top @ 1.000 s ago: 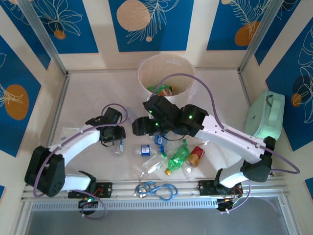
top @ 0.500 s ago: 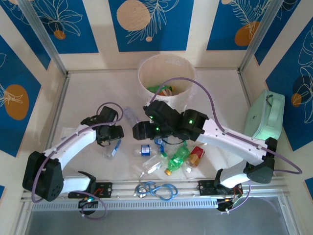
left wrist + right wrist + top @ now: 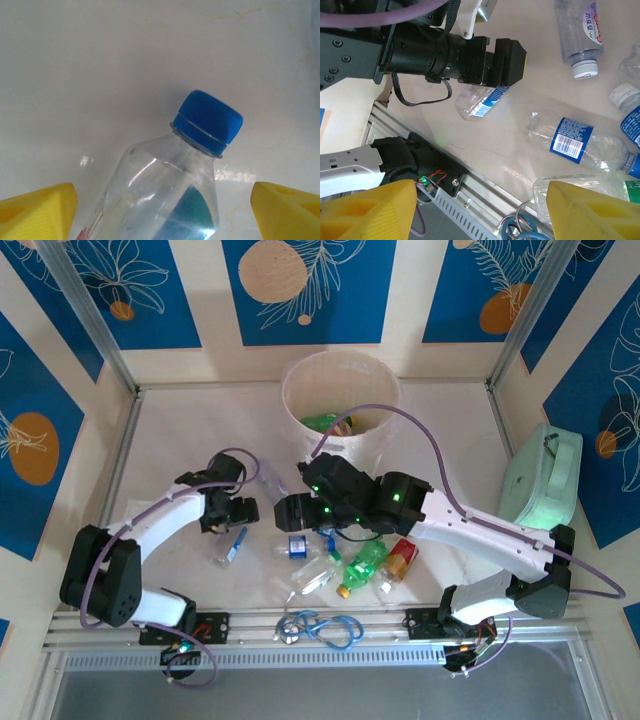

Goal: Put the plastic bottles in the bin

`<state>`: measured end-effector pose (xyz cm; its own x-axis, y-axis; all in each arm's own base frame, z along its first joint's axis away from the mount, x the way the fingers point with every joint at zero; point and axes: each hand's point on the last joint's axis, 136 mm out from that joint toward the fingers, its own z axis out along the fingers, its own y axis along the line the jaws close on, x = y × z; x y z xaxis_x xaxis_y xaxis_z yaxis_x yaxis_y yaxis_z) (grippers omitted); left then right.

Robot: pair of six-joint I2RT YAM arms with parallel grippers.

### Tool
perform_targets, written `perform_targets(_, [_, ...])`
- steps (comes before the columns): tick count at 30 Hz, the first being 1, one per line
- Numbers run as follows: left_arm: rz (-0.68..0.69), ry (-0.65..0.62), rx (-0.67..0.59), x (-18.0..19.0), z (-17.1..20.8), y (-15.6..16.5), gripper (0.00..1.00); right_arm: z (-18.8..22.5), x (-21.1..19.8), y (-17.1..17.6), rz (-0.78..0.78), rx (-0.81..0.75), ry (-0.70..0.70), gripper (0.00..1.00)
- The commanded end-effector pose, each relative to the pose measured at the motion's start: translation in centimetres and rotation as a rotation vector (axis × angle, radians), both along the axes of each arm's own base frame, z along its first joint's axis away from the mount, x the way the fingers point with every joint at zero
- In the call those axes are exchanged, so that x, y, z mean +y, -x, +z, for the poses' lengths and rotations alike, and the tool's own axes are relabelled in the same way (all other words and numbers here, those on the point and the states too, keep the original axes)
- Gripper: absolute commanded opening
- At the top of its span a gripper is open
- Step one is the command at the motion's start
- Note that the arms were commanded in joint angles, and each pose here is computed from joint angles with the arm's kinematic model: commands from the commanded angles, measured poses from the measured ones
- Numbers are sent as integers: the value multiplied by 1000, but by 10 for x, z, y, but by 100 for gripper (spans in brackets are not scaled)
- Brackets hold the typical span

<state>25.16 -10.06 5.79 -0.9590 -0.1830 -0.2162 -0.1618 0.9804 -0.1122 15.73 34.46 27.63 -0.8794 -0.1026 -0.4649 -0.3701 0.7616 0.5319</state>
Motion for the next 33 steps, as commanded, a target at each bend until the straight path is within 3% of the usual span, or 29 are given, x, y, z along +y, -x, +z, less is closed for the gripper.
perform_targets(1, [-46, 9, -7, -3, 2, 12, 93, 1, -2, -4, -15, 7, -8, 71])
perform_targets(6, [-44, -12, 40, -2, -22, 15, 92, 3, 0, -6, -23, 12, -13, 72])
perform_targets(11, [-19, -33, 84, -2, -35, 12, 79, 5, 7, -4, -13, 9, -18, 71])
perform_targets(17, [3, -4, 20, -2, -20, 9, 69, 4, 15, 3, 4, 6, -15, 60])
perform_targets(21, [25, 18, 5, 0, -11, 13, 65, 2, 19, 6, 12, 2, 3, 59])
perform_targets(28, [123, 196, -42, -9, 22, 13, 63, -12, 32, 17, 71, -5, 48, 59])
perform_targets(33, [129, 164, -45, -1, 24, 15, 66, -17, 40, 21, 96, -13, 85, 59])
